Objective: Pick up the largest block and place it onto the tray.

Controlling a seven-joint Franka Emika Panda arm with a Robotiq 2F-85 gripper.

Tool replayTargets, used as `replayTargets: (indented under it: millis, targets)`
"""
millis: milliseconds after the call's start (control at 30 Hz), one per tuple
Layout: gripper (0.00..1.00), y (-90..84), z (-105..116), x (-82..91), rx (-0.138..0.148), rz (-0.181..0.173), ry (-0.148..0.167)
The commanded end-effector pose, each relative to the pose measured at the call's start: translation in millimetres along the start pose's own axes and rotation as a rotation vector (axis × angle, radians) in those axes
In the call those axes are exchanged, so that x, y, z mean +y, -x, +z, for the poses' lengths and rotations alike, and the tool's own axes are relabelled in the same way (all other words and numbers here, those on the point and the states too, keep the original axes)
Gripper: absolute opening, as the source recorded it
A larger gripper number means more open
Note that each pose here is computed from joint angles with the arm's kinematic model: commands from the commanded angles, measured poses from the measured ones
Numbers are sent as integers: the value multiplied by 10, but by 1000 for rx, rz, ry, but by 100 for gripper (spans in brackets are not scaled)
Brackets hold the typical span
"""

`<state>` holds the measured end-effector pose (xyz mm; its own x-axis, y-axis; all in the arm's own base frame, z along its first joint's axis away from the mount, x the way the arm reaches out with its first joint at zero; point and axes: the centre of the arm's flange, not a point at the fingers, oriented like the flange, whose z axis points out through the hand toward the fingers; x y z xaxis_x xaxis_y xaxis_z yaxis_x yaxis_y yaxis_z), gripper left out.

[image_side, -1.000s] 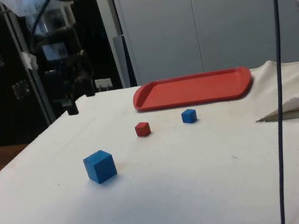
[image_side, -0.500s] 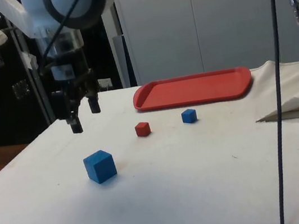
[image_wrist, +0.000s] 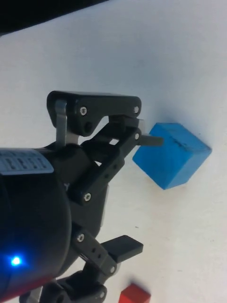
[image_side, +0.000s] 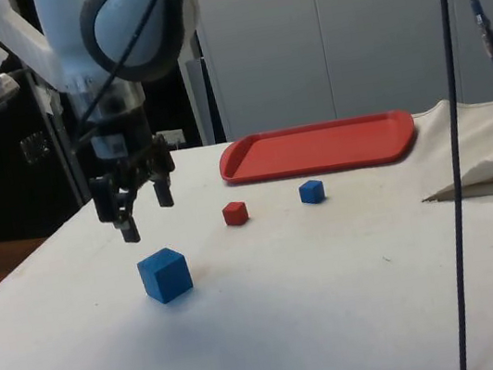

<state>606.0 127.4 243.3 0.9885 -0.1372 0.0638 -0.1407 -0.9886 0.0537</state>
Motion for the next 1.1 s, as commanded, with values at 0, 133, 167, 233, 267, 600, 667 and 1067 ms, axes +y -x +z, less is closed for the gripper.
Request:
replayTargets:
  millis: [0, 133, 167, 233, 267, 600, 667, 1067]
  targets:
    - [100, 3, 40, -15, 6, 17, -15]
    - [100, 4, 89, -35, 11, 33, -13]
    - [100, 7, 107, -47, 14, 38, -12]
    - [100, 9, 134, -59, 18, 48, -12]
    - [100, 12, 147, -72, 21, 53, -11]
    - [100, 37, 293, -180, 48, 106, -17]
    - [100, 43, 318, -204, 54, 116, -19]
    - [100, 94, 436, -283, 59, 163, -19]
